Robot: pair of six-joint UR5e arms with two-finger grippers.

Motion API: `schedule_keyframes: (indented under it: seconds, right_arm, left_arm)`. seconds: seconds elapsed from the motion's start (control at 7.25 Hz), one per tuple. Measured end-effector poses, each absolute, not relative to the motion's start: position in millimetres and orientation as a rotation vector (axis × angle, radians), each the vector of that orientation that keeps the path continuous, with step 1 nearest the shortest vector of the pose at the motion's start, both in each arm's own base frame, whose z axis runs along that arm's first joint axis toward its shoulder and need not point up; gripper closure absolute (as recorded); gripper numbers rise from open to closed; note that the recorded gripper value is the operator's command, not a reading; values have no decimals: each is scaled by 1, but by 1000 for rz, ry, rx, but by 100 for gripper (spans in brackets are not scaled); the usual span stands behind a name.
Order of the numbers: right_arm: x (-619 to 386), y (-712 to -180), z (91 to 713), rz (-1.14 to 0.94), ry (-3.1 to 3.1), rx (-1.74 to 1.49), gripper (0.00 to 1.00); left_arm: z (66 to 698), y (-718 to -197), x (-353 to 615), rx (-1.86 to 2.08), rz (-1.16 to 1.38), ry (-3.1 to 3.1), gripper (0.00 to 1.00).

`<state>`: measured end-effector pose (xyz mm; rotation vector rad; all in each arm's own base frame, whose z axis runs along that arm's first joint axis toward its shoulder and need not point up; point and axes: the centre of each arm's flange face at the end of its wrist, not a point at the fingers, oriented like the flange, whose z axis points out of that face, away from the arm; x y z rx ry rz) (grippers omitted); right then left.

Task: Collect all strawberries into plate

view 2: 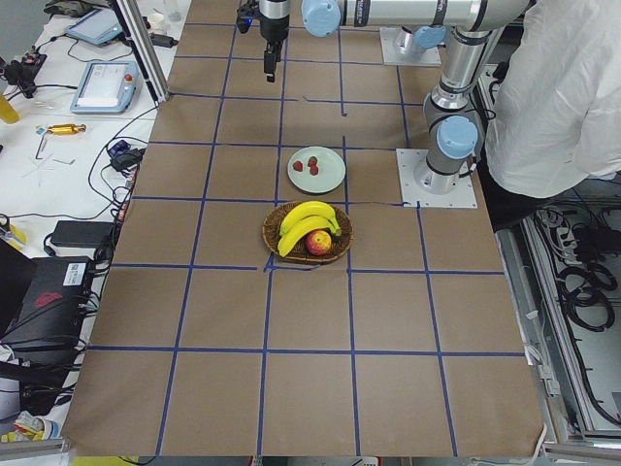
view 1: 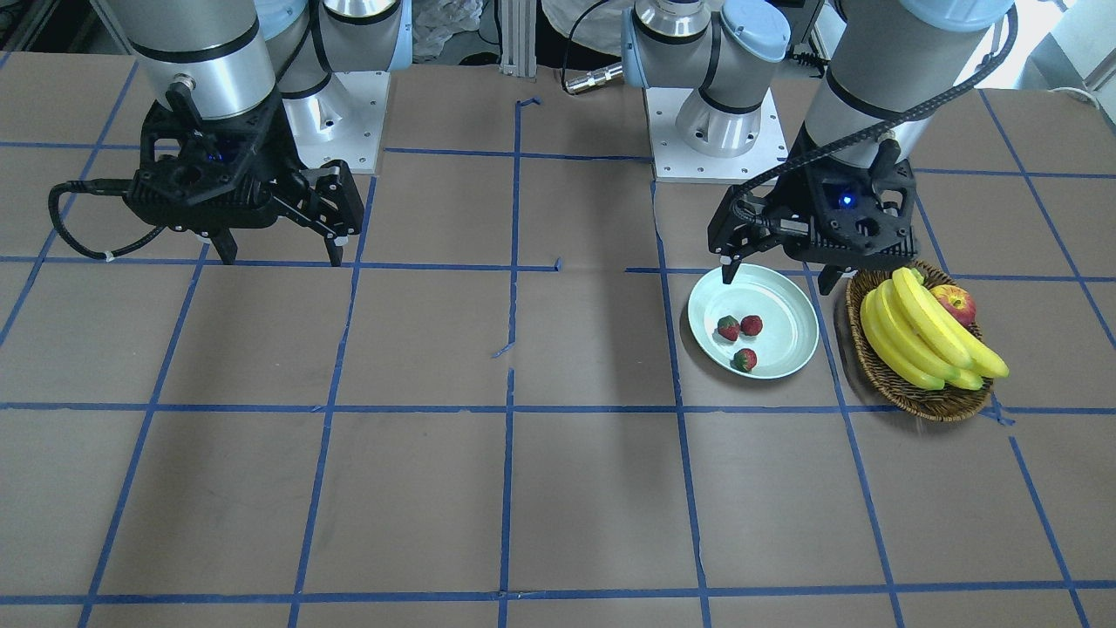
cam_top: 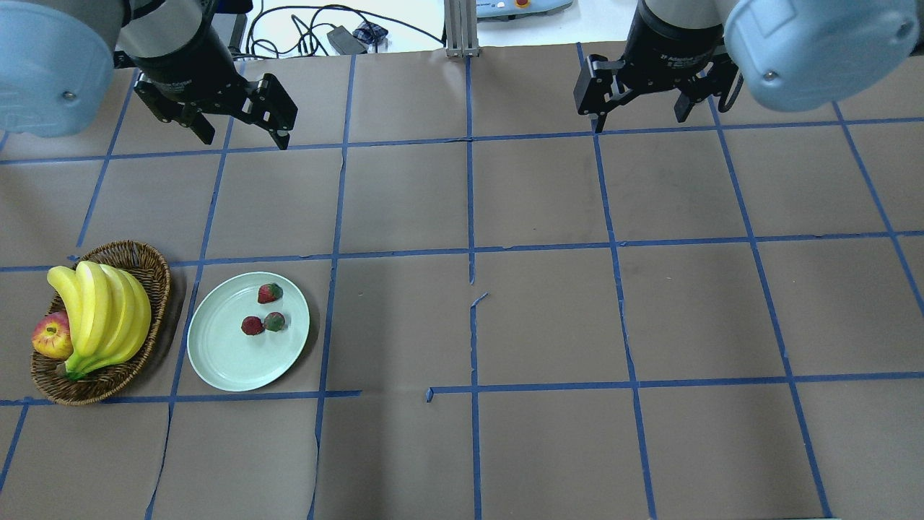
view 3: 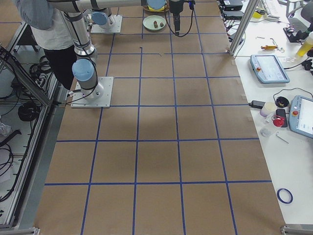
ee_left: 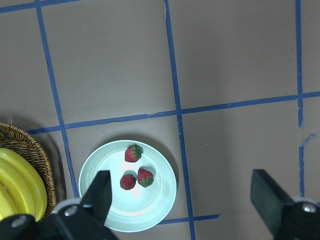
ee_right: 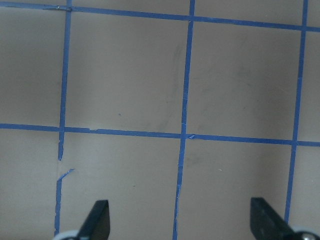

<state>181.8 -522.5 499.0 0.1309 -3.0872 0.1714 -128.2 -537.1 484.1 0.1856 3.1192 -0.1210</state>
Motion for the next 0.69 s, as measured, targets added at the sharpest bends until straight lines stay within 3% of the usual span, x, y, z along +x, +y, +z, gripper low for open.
schedule_keyframes:
  seconds: [0.69]
  right_arm:
    - [186, -522, 494, 162, -3121, 134, 0]
  left_arm:
    - [486, -535, -130, 152, -116, 3131, 0]
